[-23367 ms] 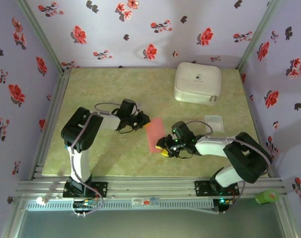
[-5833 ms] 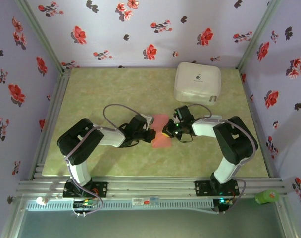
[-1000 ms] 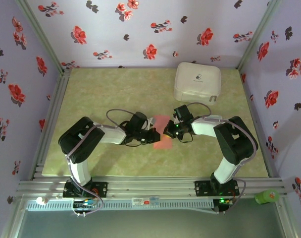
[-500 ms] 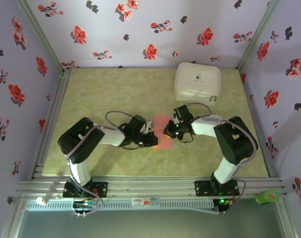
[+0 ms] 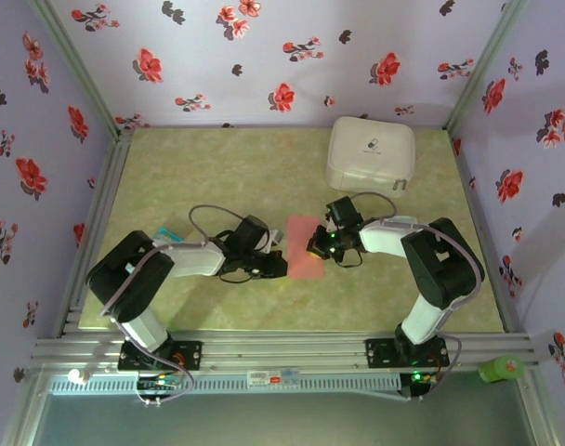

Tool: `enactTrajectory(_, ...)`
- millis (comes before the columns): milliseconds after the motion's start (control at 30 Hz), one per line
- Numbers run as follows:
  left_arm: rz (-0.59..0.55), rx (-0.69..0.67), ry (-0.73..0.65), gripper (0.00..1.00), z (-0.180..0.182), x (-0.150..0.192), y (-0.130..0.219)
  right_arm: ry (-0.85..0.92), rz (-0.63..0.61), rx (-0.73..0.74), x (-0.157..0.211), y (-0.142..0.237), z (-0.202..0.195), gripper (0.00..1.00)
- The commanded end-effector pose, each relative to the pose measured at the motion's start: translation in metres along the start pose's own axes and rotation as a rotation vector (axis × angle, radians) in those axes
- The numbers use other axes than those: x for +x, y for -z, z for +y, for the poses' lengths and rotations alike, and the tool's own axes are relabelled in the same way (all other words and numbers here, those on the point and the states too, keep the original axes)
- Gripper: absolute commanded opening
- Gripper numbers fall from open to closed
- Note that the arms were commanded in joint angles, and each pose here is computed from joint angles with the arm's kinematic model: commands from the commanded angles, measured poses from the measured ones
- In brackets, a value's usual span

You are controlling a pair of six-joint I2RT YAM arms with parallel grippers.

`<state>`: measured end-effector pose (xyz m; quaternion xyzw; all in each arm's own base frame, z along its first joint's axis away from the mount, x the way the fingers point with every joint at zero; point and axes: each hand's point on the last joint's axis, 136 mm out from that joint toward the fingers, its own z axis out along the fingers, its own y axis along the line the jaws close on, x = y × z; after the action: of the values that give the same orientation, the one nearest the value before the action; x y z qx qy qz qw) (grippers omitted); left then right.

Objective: Fold a paper plane with a square sheet of paper (pick it up from the middle)
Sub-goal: Fold the triangle a second time at the center of the table.

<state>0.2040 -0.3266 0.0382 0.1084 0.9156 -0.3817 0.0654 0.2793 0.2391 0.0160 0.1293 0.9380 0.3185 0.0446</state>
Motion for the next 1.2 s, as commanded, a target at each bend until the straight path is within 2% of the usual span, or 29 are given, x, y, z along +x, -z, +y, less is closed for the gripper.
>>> enactTrajectory(0,-0.036,0.015,-0.038,0.01,-0.018,-0.015,0.008,-0.044,0.008,0.148,0.01,-0.001,-0.04,0.0)
enactTrajectory(233,-0.003,0.101,-0.044,0.01,-0.043,-0.03,-0.013,-0.045,0.006,0.148,0.009,-0.001,-0.04,0.0)
enactTrajectory(367,0.03,0.094,-0.03,0.01,-0.037,-0.025,-0.027,-0.045,0.008,0.147,0.009,-0.002,-0.04,0.0)
enactTrajectory(567,0.079,0.03,0.019,0.01,-0.008,-0.008,-0.039,-0.05,0.012,0.154,0.011,-0.004,-0.043,0.0)
enactTrajectory(833,0.108,-0.033,0.044,0.02,0.018,0.019,-0.032,-0.048,0.005,0.16,0.01,-0.001,-0.044,0.0)
enactTrajectory(1167,0.126,-0.062,0.029,0.02,0.025,0.033,-0.022,-0.048,0.007,0.163,0.011,-0.001,-0.044,0.0)
